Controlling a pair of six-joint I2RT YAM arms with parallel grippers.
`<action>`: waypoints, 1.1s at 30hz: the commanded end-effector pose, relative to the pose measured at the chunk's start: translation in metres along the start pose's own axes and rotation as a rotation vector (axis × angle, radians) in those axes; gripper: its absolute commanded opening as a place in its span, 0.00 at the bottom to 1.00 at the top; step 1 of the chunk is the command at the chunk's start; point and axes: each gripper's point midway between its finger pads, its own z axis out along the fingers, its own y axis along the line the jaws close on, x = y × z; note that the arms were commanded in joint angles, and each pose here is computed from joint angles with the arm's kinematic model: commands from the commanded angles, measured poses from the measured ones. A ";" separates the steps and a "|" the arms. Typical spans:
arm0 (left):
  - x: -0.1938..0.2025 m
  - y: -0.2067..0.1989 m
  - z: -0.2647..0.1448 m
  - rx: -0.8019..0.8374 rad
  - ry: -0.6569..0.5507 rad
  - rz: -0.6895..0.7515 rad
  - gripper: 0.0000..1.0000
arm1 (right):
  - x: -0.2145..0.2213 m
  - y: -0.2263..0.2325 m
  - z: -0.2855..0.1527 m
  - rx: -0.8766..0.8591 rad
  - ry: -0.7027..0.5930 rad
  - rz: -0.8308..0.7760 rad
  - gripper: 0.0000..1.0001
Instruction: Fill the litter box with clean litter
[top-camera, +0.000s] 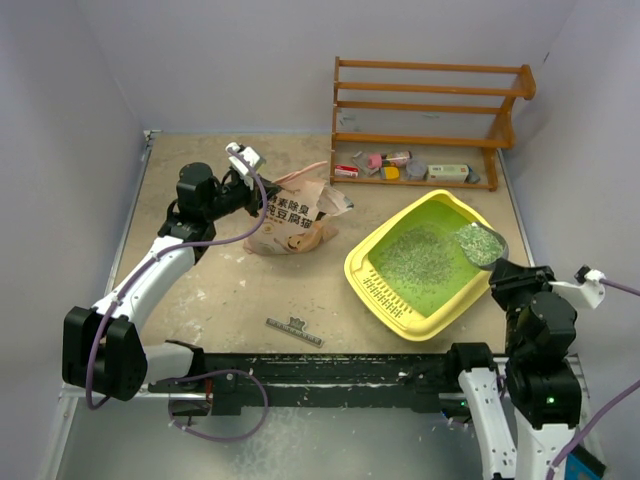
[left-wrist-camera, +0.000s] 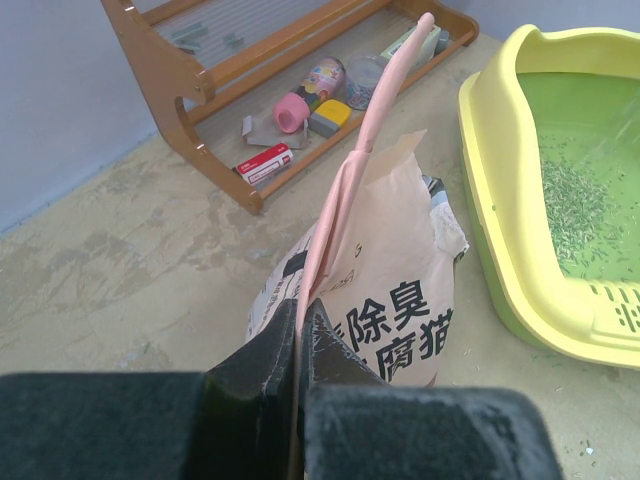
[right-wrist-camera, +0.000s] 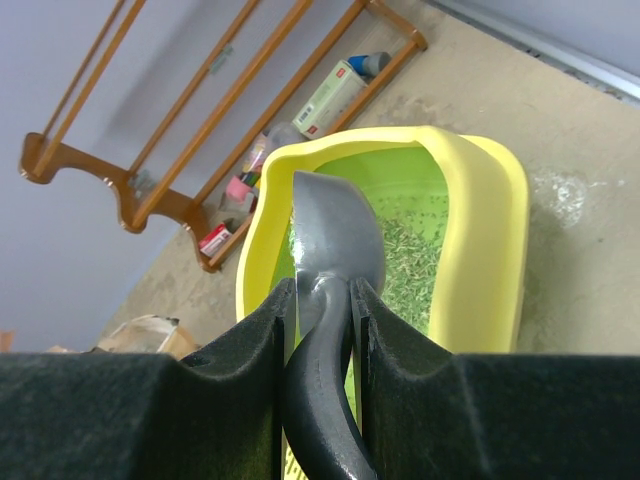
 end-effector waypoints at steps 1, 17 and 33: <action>-0.043 -0.005 0.004 0.026 -0.109 0.072 0.00 | -0.033 0.018 -0.005 -0.028 -0.088 -0.032 0.00; -0.046 -0.006 0.002 0.025 -0.113 0.081 0.00 | -0.058 0.039 -0.004 -0.034 -0.091 -0.199 0.00; -0.044 -0.005 0.003 0.022 -0.107 0.075 0.00 | -0.043 0.051 0.012 -0.026 0.096 -0.441 0.00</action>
